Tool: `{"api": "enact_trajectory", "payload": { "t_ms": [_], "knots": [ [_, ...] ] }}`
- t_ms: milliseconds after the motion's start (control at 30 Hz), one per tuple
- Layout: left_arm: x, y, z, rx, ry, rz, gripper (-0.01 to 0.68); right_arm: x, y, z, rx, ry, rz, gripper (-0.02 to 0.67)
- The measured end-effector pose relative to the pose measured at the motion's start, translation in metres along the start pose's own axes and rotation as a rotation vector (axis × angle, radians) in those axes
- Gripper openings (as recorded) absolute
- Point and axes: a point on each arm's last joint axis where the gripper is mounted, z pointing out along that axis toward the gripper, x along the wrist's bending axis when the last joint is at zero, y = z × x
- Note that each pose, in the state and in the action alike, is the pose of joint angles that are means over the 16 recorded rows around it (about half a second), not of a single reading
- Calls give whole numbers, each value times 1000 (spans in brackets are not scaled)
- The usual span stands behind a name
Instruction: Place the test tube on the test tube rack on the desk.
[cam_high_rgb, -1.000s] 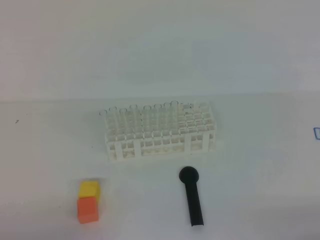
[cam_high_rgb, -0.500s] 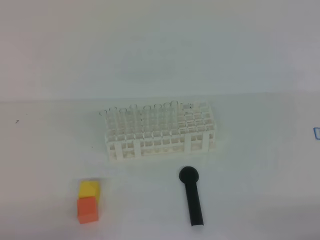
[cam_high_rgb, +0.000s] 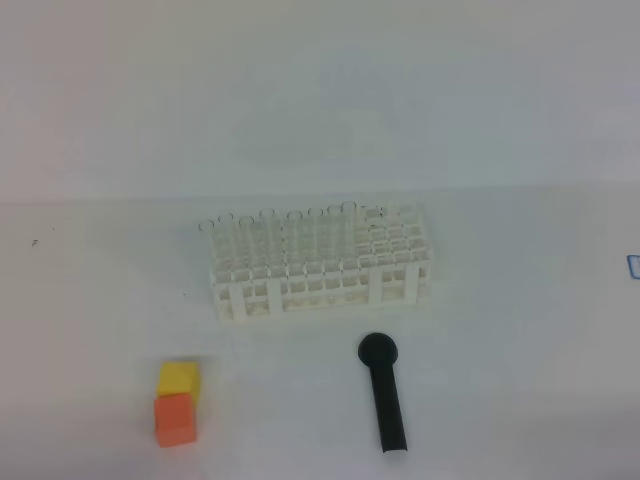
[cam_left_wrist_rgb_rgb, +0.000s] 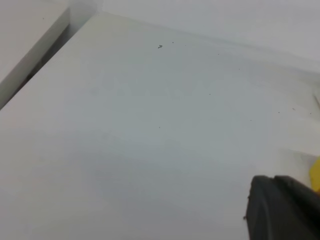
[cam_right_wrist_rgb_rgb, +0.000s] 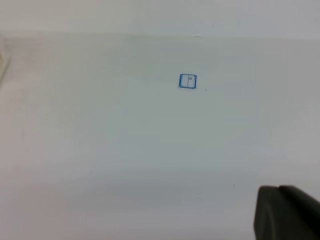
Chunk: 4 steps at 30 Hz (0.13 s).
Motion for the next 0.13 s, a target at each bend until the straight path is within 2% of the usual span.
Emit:
{"api": "enact_trajectory", "payload": {
  "t_ms": [133],
  "knots": [
    [0, 0, 0, 0, 0, 0, -1, 0, 0, 0, 0, 0, 0, -1]
  ]
}}
